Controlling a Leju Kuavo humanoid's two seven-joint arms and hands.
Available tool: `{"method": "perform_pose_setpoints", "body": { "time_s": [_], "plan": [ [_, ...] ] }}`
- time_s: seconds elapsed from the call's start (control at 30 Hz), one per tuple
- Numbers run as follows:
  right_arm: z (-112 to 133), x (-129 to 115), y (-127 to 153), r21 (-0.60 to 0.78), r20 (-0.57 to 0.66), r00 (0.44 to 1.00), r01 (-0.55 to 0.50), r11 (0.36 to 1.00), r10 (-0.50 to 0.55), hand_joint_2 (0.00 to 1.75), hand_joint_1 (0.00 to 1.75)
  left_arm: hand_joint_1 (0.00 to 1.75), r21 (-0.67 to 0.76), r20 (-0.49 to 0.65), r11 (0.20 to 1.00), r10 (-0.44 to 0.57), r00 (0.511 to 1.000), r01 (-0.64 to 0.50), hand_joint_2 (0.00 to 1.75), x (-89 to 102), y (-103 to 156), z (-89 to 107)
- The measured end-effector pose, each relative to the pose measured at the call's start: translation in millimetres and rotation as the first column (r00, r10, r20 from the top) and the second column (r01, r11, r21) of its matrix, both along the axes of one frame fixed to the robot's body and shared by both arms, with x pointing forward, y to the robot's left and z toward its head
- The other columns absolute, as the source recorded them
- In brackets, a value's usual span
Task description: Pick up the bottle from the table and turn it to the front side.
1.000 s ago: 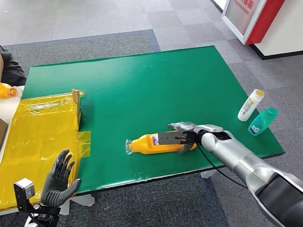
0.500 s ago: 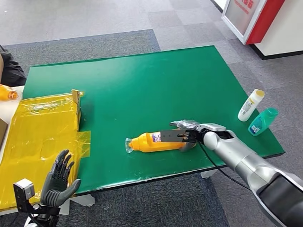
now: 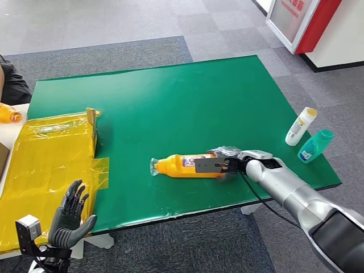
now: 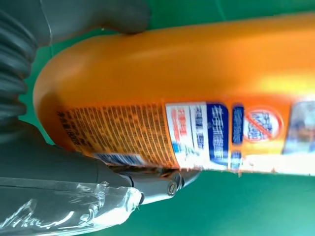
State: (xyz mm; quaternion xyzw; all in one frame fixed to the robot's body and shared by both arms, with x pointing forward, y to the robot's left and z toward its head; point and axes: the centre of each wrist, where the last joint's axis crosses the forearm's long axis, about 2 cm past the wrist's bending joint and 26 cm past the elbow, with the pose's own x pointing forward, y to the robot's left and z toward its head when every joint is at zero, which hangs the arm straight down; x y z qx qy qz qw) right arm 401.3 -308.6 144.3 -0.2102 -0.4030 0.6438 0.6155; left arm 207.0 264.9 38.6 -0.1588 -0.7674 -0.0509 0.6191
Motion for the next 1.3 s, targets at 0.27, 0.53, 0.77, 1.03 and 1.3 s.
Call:
{"method": "perform_pose_setpoints", "body": {
  "time_s": [0.27,0.53,0.77,1.03,1.3],
  "plan": [
    [0,0,-1,-0.013,0.018,1.0,-0.012,1.0,0.012,1.75,1.75,0.0,0.004,0.001,1.0,0.001,1.0,-0.001,1.75,0.0,1,-0.1],
    [13,-3,7,0.014,0.124,0.992,-0.029,0.999,0.027,1.75,1.75,0.0,0.01,-0.002,1.0,0.003,1.0,-0.003,1.75,-3.3,2,-0.7],
    [28,-25,20,0.263,0.342,0.94,-0.078,0.962,-0.017,1.75,1.75,0.0,0.04,0.034,0.999,0.016,0.999,-0.017,1.75,-5.4,2,7.4],
    [22,-60,43,0.532,0.404,0.91,-0.152,0.833,-0.092,1.75,1.75,0.0,0.058,0.081,0.998,0.027,0.996,-0.032,1.75,3.2,-2,26.4],
    [-6,-91,95,0.708,0.371,0.92,-0.189,0.68,-0.13,1.75,1.75,0.0,-0.02,0.095,0.999,-0.034,0.995,0.036,1.75,46.0,-30,64.6]
  ]
}}
